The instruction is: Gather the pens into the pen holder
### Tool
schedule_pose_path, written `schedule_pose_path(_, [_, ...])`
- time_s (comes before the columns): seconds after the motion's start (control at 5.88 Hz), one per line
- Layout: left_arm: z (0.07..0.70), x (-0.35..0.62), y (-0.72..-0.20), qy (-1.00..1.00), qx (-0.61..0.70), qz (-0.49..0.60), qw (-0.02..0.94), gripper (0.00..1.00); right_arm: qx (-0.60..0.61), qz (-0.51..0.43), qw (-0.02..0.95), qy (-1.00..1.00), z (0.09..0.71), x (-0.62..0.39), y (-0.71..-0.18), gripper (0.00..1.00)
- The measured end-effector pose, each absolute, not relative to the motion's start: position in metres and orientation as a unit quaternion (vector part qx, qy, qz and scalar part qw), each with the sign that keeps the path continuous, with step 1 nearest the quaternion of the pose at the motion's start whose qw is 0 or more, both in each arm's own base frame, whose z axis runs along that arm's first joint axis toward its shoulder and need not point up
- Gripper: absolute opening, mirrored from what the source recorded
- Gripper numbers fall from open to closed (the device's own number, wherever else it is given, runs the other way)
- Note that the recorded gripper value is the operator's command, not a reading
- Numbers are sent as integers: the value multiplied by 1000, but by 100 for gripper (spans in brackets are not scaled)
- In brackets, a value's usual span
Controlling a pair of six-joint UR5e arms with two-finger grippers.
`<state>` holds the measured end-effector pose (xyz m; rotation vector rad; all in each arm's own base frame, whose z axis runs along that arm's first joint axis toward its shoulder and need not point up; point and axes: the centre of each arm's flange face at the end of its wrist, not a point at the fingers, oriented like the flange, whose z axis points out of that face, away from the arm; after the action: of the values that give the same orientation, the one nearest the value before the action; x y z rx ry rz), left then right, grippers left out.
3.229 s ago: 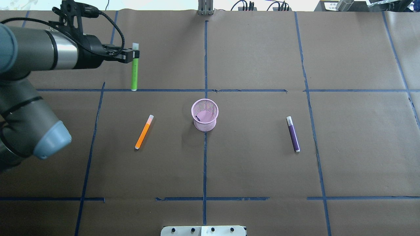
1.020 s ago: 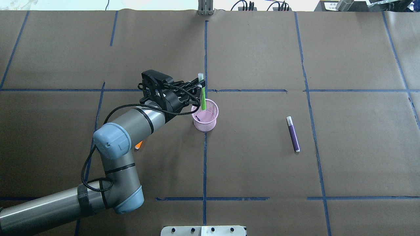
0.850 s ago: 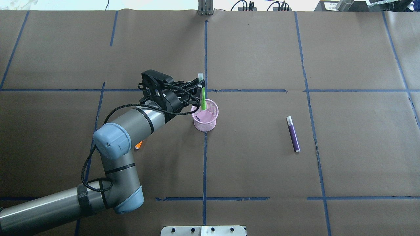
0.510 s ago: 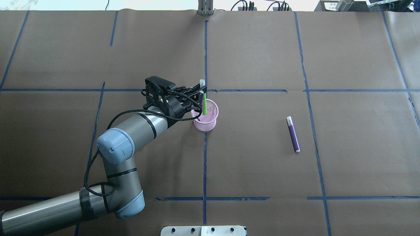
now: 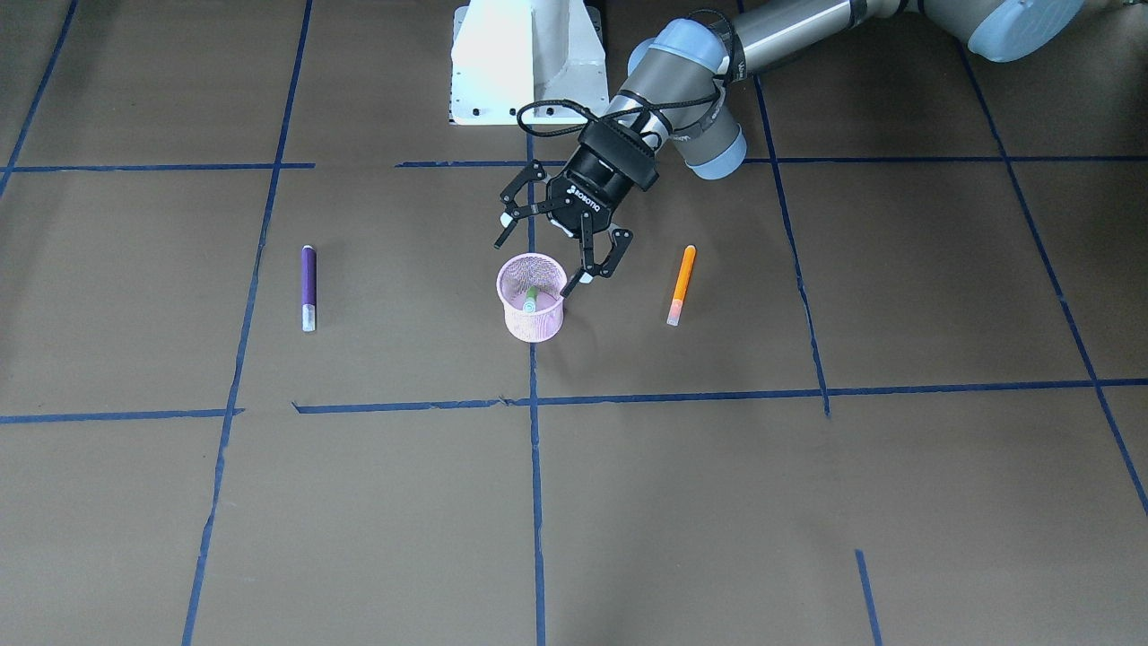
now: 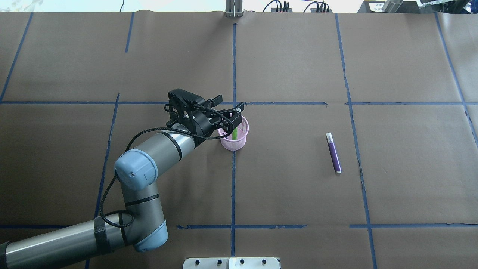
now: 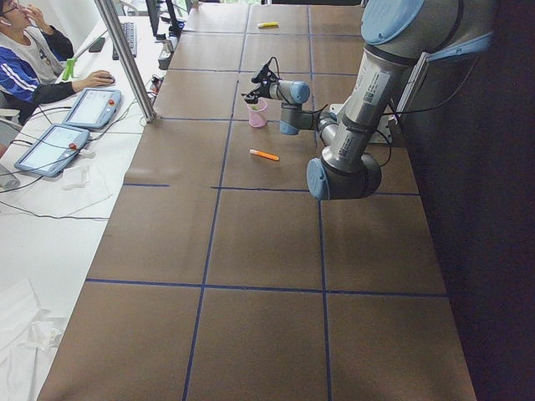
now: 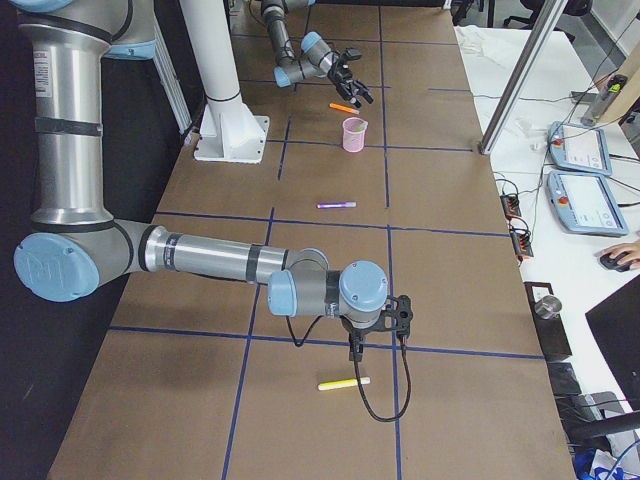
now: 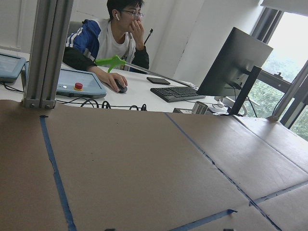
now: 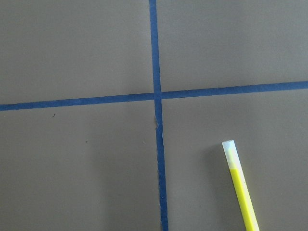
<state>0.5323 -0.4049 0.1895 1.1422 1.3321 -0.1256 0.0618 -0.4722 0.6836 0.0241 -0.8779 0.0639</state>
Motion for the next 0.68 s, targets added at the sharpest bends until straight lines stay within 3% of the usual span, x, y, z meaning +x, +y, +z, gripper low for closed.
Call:
schedule_pose_path(0.34, [141,469,-421,556,487,-11,674,100,13,0,908,-418,697,55,-471,100])
schedule_pose_path(0.68, [162,411,-456,530,456,16,715,100,24,-48,918,-394,729,56,-472,100])
